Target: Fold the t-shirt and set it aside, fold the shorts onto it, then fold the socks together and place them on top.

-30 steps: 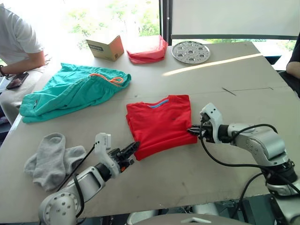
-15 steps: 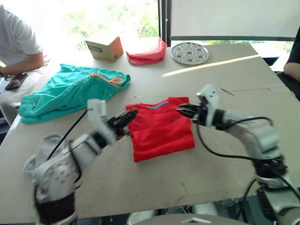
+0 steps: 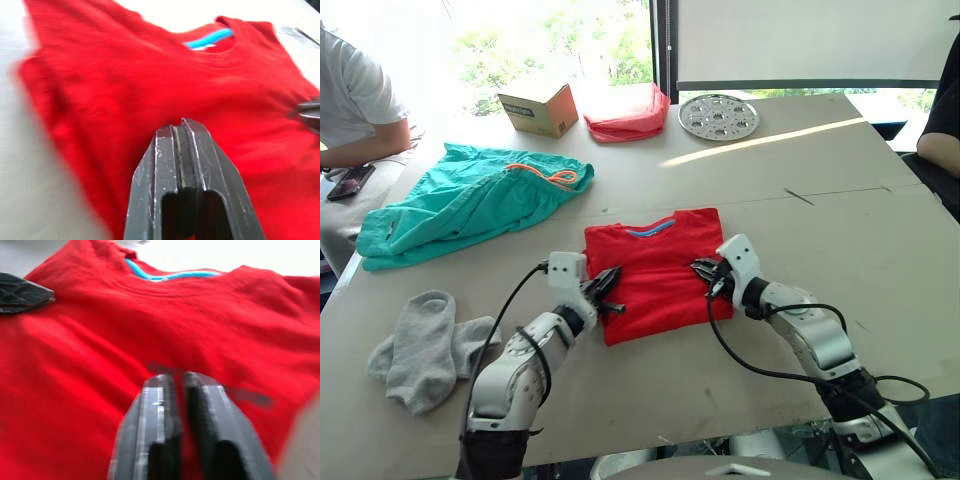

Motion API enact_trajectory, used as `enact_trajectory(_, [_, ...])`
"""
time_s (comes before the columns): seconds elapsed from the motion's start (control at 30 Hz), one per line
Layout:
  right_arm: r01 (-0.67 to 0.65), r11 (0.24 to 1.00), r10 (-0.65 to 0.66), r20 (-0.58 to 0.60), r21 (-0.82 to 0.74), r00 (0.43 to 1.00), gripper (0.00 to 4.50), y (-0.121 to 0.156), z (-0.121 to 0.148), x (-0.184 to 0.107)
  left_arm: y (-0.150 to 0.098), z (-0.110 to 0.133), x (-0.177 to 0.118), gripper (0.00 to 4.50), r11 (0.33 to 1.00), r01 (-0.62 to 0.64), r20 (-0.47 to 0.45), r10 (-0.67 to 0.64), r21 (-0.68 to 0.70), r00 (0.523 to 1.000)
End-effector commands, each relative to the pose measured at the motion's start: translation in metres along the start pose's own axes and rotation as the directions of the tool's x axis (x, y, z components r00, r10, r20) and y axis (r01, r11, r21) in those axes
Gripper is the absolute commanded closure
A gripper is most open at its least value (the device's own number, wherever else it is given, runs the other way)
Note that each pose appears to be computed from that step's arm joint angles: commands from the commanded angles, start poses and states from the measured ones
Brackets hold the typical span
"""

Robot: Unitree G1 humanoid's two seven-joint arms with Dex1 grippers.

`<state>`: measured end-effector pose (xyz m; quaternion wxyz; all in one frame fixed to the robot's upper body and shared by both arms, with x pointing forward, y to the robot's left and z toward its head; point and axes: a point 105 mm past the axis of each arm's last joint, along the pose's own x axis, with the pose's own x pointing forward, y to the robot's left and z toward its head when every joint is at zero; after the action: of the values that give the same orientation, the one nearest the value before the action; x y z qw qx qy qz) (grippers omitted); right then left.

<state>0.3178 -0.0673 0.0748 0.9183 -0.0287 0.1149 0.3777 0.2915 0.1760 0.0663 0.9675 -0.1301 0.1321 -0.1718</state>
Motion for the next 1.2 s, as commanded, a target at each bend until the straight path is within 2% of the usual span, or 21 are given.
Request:
enact_trajectory(0.03, [-0.023,0.995,0.017,0.066,0.093,0.998,2.33,-0.002,0.040,-0.019,-0.009,0.036,-0.021,3.56,0.991,0.129,0.075,-0.132,0.045,0.988])
enact_trajectory(0.1, [-0.013,0.990,0.008,0.035,0.139,0.999,1.39,-0.008,0.046,-0.027,-0.022,0.047,-0.033,2.65,0.973,0.224,0.067,-0.228,0.062,0.971])
enact_trajectory(0.2, [0.044,0.979,-0.028,-0.086,0.197,0.996,0.01,-0.023,0.039,-0.034,-0.040,0.052,-0.053,1.29,0.923,0.354,-0.022,-0.355,0.150,0.935])
enact_trajectory(0.27, [0.058,0.973,-0.025,-0.148,0.225,0.989,0.00,-0.030,0.032,-0.035,-0.052,0.056,-0.063,0.35,0.882,0.427,-0.071,-0.421,0.198,0.904])
enact_trajectory(0.3, [0.055,0.973,-0.017,-0.168,0.223,0.986,0.00,-0.031,0.029,-0.033,-0.055,0.058,-0.067,0.07,0.865,0.452,-0.091,-0.443,0.218,0.892])
enact_trajectory(0.4, [0.036,0.971,0.013,-0.199,0.238,0.980,0.00,-0.024,0.024,-0.017,-0.055,0.060,-0.087,0.07,0.811,0.524,-0.165,-0.497,0.260,0.852])
enact_trajectory(0.53, [-0.054,0.950,0.114,-0.181,0.308,0.977,0.00,-0.010,0.021,-0.005,-0.058,0.054,-0.098,0.07,0.801,0.537,-0.206,-0.497,0.264,0.843])
enact_trajectory(0.57, [-0.112,0.948,0.174,-0.191,0.297,0.966,0.00,0.006,0.019,0.008,-0.050,0.053,-0.103,0.07,0.811,0.527,-0.215,-0.484,0.253,0.848])
enact_trajectory(0.63, [-0.201,0.943,0.260,-0.211,0.265,0.942,0.00,0.029,0.015,0.022,-0.042,0.051,-0.109,0.07,0.822,0.513,-0.229,-0.465,0.247,0.855])
enact_trajectory(0.73, [-0.270,0.941,0.318,-0.257,0.206,0.913,0.00,0.044,0.004,0.027,-0.038,0.046,-0.109,0.07,0.825,0.505,-0.241,-0.452,0.254,0.859])
enact_trajectory(0.83, [-0.270,0.962,0.262,-0.377,0.034,0.888,0.00,0.042,-0.027,0.032,-0.037,0.043,-0.108,0.07,0.833,0.488,-0.233,-0.437,0.259,0.869])
enact_trajectory(0.93, [-0.269,0.956,0.190,-0.455,-0.115,0.870,0.87,0.036,-0.056,0.036,-0.035,0.043,-0.107,0.00,0.834,0.484,-0.230,-0.432,0.266,0.872])
enact_trajectory(1.0, [-0.249,0.954,0.149,-0.452,-0.169,0.879,1.79,0.028,-0.062,0.036,-0.034,0.043,-0.105,0.00,0.830,0.485,-0.230,-0.433,0.276,0.871])
enact_trajectory(1.07, [-0.222,0.952,0.113,-0.432,-0.210,0.895,2.87,0.019,-0.060,0.034,-0.036,0.043,-0.103,0.00,0.820,0.495,-0.232,-0.442,0.286,0.866])
enact_trajectory(1.17, [-0.116,0.965,0.021,-0.369,-0.237,0.929,4.22,-0.009,-0.043,0.017,-0.046,0.044,-0.098,0.00,0.795,0.528,-0.232,-0.476,0.298,0.848])
enact_trajectory(1.2, [-0.076,0.969,-0.013,-0.352,-0.237,0.936,4.43,-0.020,-0.036,0.008,-0.049,0.044,-0.095,0.00,0.785,0.540,-0.233,-0.488,0.304,0.841])
